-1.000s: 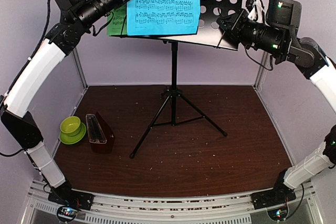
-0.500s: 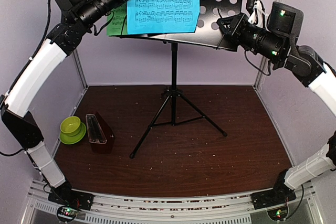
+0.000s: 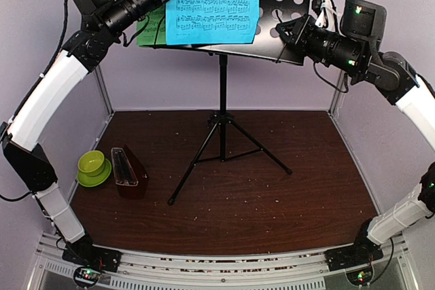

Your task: Set up the instrument practice props

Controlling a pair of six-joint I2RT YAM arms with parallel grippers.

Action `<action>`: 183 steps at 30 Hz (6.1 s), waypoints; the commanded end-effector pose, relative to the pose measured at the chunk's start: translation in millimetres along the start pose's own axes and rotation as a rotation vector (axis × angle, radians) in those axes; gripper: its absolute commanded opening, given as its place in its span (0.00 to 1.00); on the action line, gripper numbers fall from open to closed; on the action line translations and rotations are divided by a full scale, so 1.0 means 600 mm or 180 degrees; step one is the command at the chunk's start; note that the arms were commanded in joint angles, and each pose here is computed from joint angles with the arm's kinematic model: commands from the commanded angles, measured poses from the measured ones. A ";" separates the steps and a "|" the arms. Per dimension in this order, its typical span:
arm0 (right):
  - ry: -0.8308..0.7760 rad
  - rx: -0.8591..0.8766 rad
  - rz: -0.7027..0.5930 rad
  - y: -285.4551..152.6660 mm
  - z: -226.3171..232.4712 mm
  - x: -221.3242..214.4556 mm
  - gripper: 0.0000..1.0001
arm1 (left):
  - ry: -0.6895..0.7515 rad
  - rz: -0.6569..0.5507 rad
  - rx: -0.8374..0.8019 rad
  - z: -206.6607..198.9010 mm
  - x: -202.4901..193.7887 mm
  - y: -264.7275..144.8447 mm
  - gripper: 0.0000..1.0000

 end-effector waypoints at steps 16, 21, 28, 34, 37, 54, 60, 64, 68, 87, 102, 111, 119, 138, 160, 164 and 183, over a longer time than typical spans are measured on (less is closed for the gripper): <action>-0.0698 0.0691 0.0164 -0.027 0.006 -0.030 0.00 | 0.0177 -0.0272 -0.0242 -0.020 0.027 0.002 0.00; -0.0832 0.0828 0.0063 -0.022 0.016 -0.024 0.00 | 0.0379 -0.0329 -0.0517 -0.043 0.024 0.022 0.00; -0.0980 0.0968 -0.0015 -0.023 0.021 -0.024 0.00 | 0.0405 -0.0350 -0.0672 -0.049 0.000 0.051 0.00; -0.1042 0.1031 -0.0040 -0.024 0.022 -0.024 0.00 | 0.0480 -0.0390 -0.0871 -0.066 -0.015 0.066 0.00; -0.1035 0.1040 -0.0054 -0.026 0.021 -0.025 0.00 | 0.0495 -0.0376 -0.0876 -0.075 -0.025 0.072 0.00; -0.0991 0.1077 -0.0071 -0.028 0.018 -0.029 0.00 | 0.0408 -0.0269 -0.0952 -0.094 -0.061 0.088 0.14; -0.0963 0.1073 -0.0081 -0.028 0.017 -0.030 0.00 | 0.0463 -0.0262 -0.0940 -0.096 -0.053 0.083 0.35; -0.0953 0.1055 -0.0096 -0.030 0.015 -0.029 0.00 | 0.0539 -0.0215 -0.0906 -0.097 -0.042 0.074 0.44; -0.0932 0.1048 -0.0092 -0.031 0.014 -0.030 0.00 | 0.0553 -0.0166 -0.0849 -0.097 -0.036 0.061 0.40; -0.0895 0.1062 -0.0106 -0.038 0.012 -0.029 0.00 | 0.0535 -0.0052 -0.0771 -0.092 -0.056 0.043 0.00; -0.0927 0.1067 -0.0100 -0.039 0.012 -0.030 0.00 | 0.0437 -0.0081 -0.0859 -0.099 -0.079 0.067 0.00; -0.0934 0.1038 -0.0115 -0.036 0.011 -0.029 0.00 | 0.0448 -0.0067 -0.0848 -0.098 -0.083 0.069 0.00; -0.0877 0.0938 -0.0172 -0.035 0.008 -0.025 0.25 | 0.0506 -0.0030 -0.0820 -0.097 -0.081 0.067 0.00; -0.0895 0.0997 -0.0342 -0.064 0.008 -0.011 0.69 | 0.0744 -0.0116 -0.0721 -0.101 -0.036 0.032 0.52; -0.0909 0.0296 -0.0266 -0.197 -0.082 -0.016 1.00 | -0.0021 0.1260 0.1150 0.063 -0.084 -0.217 0.98; -0.0791 -0.0210 -0.0051 -0.216 -0.137 -0.048 1.00 | -0.0208 0.1931 0.1954 0.115 -0.146 -0.293 0.98; -0.0213 -0.1576 0.0962 -0.202 -0.367 -0.283 1.00 | -0.0458 0.4019 0.2606 0.149 -0.368 -0.480 0.98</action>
Point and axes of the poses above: each gripper's point midway between its finger pads, its own y axis out along the fingers, its own z axis along the line the jaws close on, x = y × z, the point moved 9 cm from there along -y, back along the fingers, and after that the axes turned 12 degrees about y, right-handed, at the moved point
